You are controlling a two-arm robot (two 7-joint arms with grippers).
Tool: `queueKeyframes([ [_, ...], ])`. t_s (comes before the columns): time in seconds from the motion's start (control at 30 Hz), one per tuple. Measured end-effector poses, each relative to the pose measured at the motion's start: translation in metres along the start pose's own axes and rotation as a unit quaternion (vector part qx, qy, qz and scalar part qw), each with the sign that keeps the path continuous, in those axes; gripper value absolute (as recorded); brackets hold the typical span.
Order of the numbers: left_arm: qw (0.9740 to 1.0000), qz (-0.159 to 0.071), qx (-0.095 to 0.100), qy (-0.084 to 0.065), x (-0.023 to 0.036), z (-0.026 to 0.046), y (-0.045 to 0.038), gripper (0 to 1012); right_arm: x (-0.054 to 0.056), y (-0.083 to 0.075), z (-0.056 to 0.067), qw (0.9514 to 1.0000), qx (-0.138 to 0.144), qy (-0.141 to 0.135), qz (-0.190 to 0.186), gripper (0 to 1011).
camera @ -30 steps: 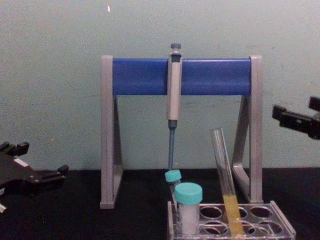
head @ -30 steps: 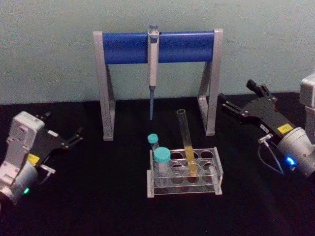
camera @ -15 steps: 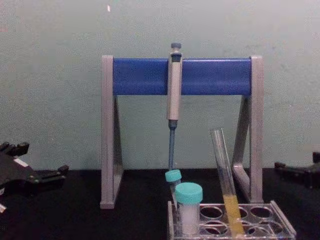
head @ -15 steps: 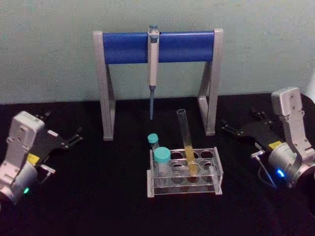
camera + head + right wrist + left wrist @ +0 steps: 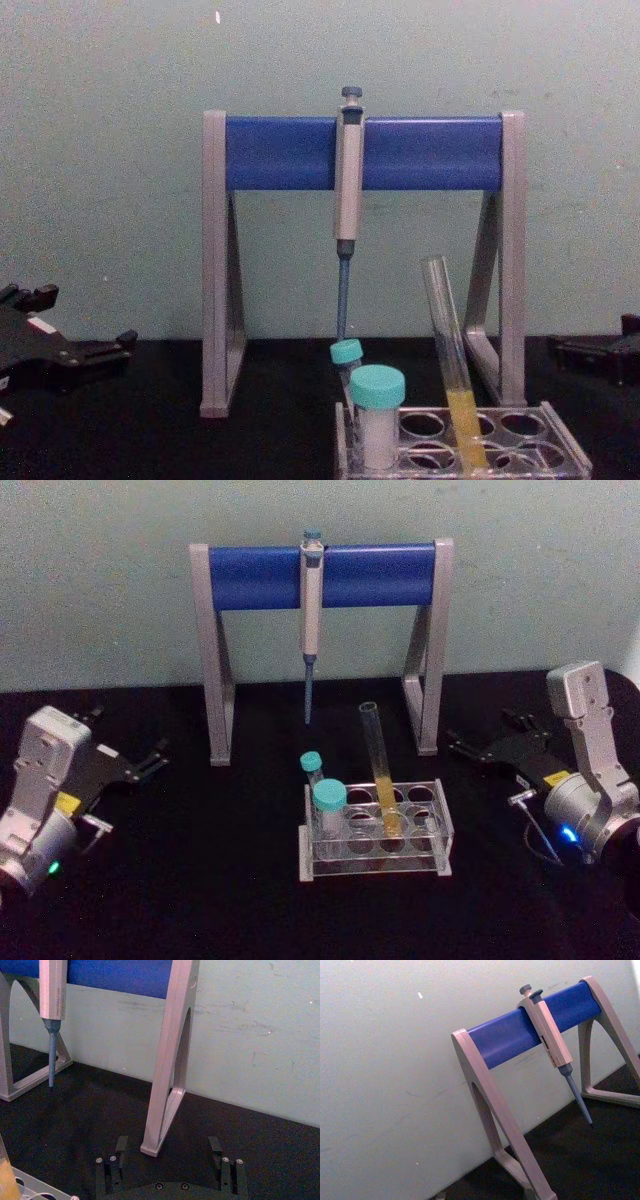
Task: Pick up the test tube from the test tube rack, shake it, then place it back into the test tube rack.
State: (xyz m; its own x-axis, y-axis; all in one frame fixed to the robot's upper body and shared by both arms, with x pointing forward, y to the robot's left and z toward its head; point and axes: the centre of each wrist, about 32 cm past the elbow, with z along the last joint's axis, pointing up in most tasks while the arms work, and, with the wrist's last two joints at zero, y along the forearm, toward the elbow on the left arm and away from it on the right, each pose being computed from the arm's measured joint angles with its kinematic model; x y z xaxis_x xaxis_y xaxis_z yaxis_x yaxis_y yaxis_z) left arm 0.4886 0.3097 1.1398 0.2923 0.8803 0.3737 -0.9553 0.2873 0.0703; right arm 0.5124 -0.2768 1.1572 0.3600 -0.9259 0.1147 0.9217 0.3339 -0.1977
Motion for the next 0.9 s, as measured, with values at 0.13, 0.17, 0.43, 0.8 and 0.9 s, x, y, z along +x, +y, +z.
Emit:
queueKeyframes([
  [0.13, 1.0, 0.0, 0.0, 0.0, 0.0, 0.0, 0.0, 1001, -0.0002, -0.0003, 0.0002, 1.0, 0.001, 0.0, -0.001, 1000],
  [0.17, 1.0, 0.0, 0.0, 0.0, 0.0, 0.0, 0.0, 1001, -0.0003, -0.0003, 0.0002, 1.0, 0.001, 0.0, -0.001, 1000],
  [0.43, 1.0, 0.0, 0.0, 0.0, 0.0, 0.0, 0.0, 1001, -0.0004, -0.0006, 0.0006, 1.0, 0.002, -0.001, -0.002, 1000],
  [0.8, 1.0, 0.0, 0.0, 0.0, 0.0, 0.0, 0.0, 1001, -0.0005, -0.0008, 0.0006, 1.0, 0.003, -0.001, -0.002, 1000],
  [0.9, 1.0, 0.0, 0.0, 0.0, 0.0, 0.0, 0.0, 1001, -0.0006, -0.0008, 0.0006, 1.0, 0.003, -0.001, -0.002, 1000],
])
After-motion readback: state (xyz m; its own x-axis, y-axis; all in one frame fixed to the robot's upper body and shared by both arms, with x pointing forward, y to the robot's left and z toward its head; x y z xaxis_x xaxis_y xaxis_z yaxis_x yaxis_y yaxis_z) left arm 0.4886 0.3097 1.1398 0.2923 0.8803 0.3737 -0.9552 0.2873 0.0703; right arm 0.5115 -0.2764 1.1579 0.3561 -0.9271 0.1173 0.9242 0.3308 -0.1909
